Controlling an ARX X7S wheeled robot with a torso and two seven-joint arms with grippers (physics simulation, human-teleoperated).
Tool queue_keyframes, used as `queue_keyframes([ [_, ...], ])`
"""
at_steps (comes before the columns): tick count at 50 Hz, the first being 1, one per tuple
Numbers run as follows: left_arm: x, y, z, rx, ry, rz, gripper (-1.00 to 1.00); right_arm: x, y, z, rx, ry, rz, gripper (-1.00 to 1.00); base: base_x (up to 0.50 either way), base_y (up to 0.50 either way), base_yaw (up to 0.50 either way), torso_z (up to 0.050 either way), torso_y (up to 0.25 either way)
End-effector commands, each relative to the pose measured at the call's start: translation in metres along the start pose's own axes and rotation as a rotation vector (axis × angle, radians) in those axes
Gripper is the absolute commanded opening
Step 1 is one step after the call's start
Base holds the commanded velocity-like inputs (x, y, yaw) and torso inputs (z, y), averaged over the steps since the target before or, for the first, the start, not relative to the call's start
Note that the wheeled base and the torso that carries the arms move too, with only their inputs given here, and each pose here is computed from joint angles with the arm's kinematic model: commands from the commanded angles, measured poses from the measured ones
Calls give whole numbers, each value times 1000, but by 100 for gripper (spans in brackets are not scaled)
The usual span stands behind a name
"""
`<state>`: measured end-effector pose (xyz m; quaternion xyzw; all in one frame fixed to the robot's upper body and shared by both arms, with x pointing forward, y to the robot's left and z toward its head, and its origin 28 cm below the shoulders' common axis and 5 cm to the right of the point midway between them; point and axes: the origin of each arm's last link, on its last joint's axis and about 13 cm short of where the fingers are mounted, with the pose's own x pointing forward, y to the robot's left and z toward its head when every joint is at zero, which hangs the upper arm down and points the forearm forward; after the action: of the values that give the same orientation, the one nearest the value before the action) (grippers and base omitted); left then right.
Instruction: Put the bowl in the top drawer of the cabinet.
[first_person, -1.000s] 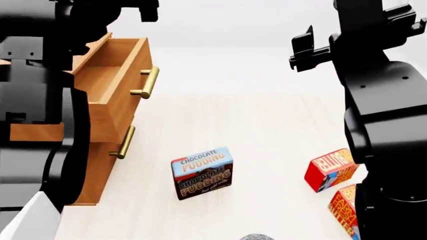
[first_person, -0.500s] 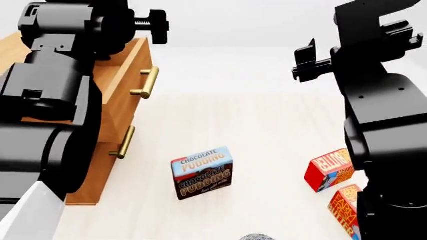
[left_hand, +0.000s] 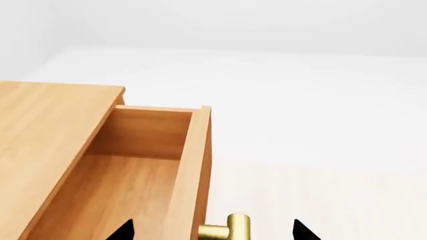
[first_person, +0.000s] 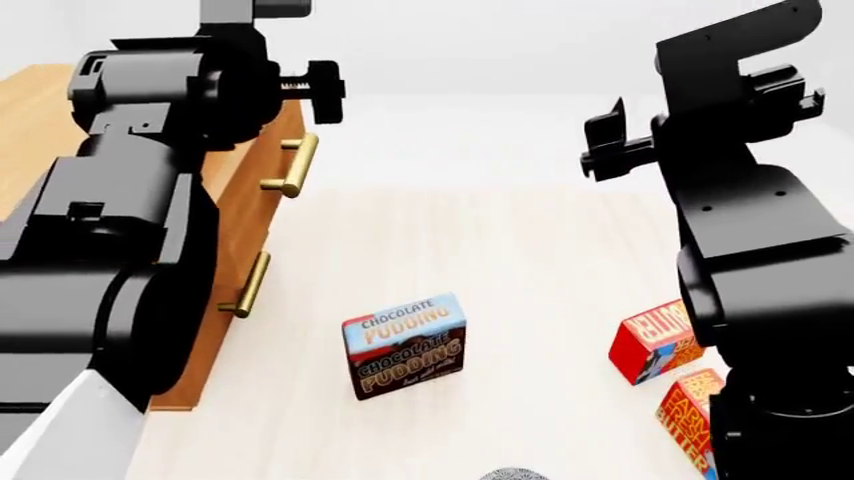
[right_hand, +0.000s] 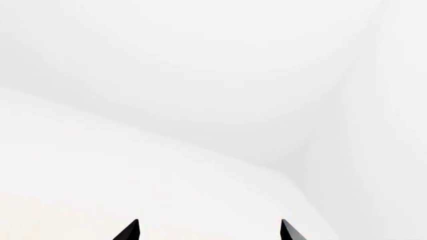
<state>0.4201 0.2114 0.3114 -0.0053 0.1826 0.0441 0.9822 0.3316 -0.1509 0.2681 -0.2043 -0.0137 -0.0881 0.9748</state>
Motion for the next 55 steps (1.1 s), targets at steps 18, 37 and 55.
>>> queue_keyframes([
  [18, 8, -3, -19, -28, 54, 11, 100, 3, 2, -12, -2, 24, 10, 100, 0, 0, 0, 0, 0],
  [37, 10, -5, -26, -36, 82, 0, 100, 6, 4, -20, 4, 33, 16, 100, 0, 0, 0, 0, 0],
  [55, 1, -5, -13, -148, 107, -132, 100, 2, 0, -18, 2, 35, 18, 100, 0, 0, 0, 0, 0],
])
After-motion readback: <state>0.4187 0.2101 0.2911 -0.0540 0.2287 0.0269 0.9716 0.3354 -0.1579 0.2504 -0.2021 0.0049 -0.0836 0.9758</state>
